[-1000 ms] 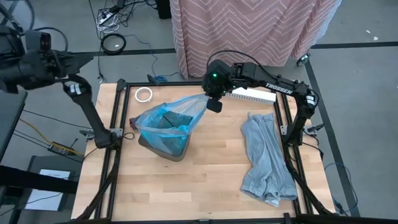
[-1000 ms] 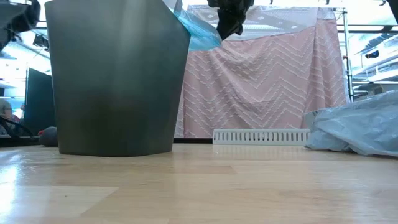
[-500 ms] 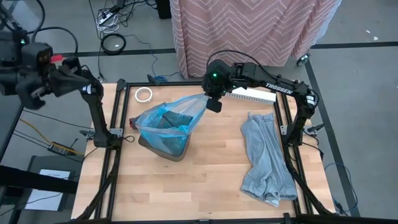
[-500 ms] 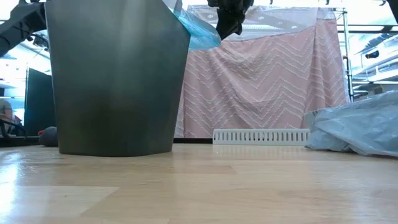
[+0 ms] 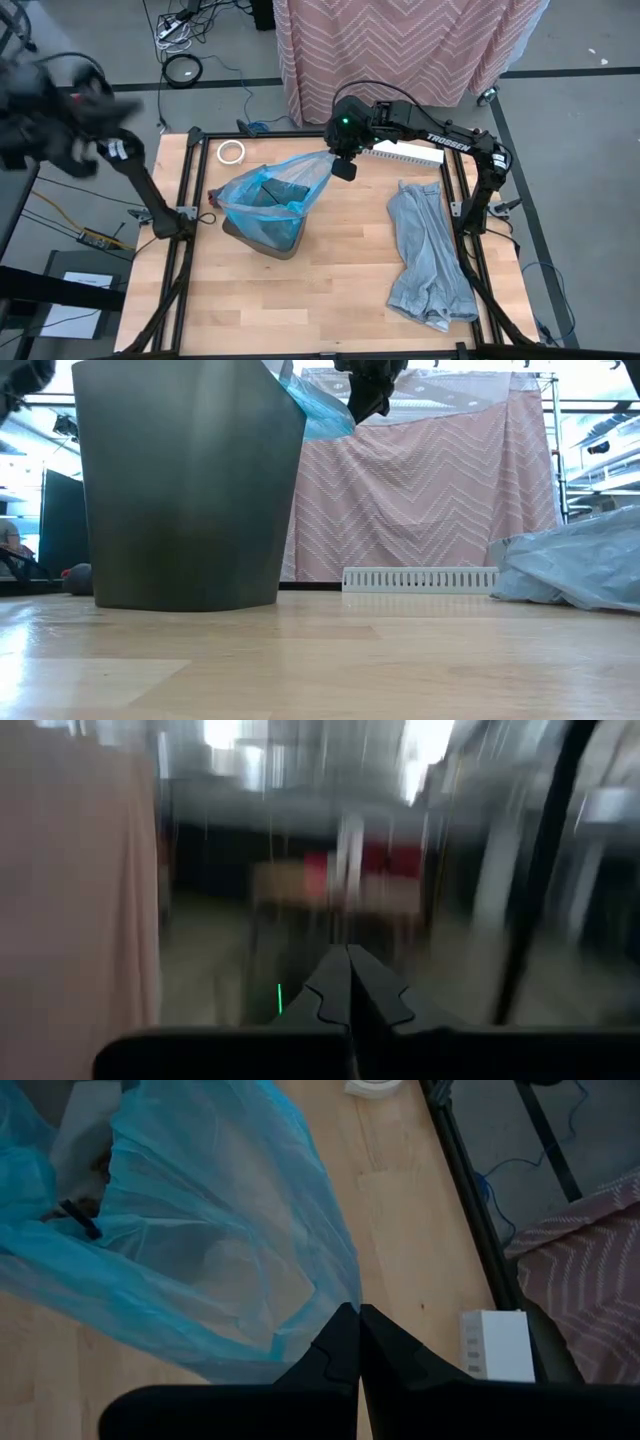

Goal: Place trash/remove bag and relplace
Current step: Remove the blue trash bag from the black trash bin

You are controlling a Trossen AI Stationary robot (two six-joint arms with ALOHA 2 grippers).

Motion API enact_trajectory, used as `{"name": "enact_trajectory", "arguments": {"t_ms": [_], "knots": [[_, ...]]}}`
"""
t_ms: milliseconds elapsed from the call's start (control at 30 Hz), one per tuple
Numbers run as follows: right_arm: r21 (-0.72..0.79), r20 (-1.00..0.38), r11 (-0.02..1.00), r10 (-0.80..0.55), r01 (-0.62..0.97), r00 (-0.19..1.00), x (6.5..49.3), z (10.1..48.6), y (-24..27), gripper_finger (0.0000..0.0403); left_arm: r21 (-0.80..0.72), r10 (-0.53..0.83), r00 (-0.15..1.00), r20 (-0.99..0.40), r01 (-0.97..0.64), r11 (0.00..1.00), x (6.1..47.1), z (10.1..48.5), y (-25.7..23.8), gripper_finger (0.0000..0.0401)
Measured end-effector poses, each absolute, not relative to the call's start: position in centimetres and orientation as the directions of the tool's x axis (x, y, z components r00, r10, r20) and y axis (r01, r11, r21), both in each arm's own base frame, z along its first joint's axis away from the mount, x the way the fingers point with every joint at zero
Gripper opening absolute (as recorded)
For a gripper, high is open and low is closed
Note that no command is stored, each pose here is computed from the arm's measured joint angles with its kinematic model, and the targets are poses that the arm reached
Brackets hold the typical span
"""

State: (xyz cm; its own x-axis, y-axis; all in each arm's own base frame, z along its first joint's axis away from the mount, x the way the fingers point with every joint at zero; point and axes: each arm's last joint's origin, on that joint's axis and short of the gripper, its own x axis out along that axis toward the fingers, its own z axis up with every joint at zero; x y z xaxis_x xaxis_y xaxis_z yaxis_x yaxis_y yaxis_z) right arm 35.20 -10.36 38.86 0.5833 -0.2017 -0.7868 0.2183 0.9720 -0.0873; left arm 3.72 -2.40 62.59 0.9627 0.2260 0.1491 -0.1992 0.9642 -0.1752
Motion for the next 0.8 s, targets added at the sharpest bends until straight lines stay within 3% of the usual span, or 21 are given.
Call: {"name": "enact_trajectory", "arguments": {"t_ms": [67,133,233,333,500,567,667,800], "knots": [[-0.087,-0.787,0.972,-0.202,0.218,0.583,35.2,38.9,-10.4,0.0,-0.12,0.211,0.876,0.434,-0.176,0.977,3.6,64.3,-2.3,0.0001],[-0.086,-0.786,0.972,-0.202,0.22,0.584,35.2,38.9,-10.4,0.0,-0.031,0.129,0.715,0.687,-0.149,0.988,3.4,65.5,-3.0,0.0001],[-0.075,-0.782,0.969,-0.204,0.235,0.589,35.3,38.9,-10.4,0.0,0.162,-0.088,0.577,0.812,-0.078,0.984,3.2,66.0,-4.4,0.0003],[-0.073,-0.782,0.969,-0.204,0.238,0.589,35.3,38.9,-10.4,0.0,0.242,-0.268,0.545,0.794,0.121,0.963,3.0,66.3,-4.4,0.0003],[-0.071,-0.782,0.969,-0.201,0.237,0.59,35.3,38.9,-10.4,0.0,0.011,-0.258,0.674,0.692,0.348,0.937,2.3,67.0,-1.6,0.0004],[-0.067,-0.782,0.97,-0.197,0.235,0.591,35.3,38.9,-10.4,0.0,-0.178,-0.167,0.784,0.598,0.334,0.926,2.5,66.9,-1.0,0.0004],[-0.063,-0.782,0.969,-0.196,0.237,0.591,35.3,38.9,-10.3,0.0,-0.371,-0.027,0.94,0.34,0.16,0.915,3.2,65.5,-1.4,0.0004],[-0.061,-0.782,0.969,-0.196,0.241,0.591,35.3,38.9,-10.3,0.0,-0.422,-0.061,0.975,0.213,0.149,0.895,3.4,64.0,-2.0,0.0004]]}}
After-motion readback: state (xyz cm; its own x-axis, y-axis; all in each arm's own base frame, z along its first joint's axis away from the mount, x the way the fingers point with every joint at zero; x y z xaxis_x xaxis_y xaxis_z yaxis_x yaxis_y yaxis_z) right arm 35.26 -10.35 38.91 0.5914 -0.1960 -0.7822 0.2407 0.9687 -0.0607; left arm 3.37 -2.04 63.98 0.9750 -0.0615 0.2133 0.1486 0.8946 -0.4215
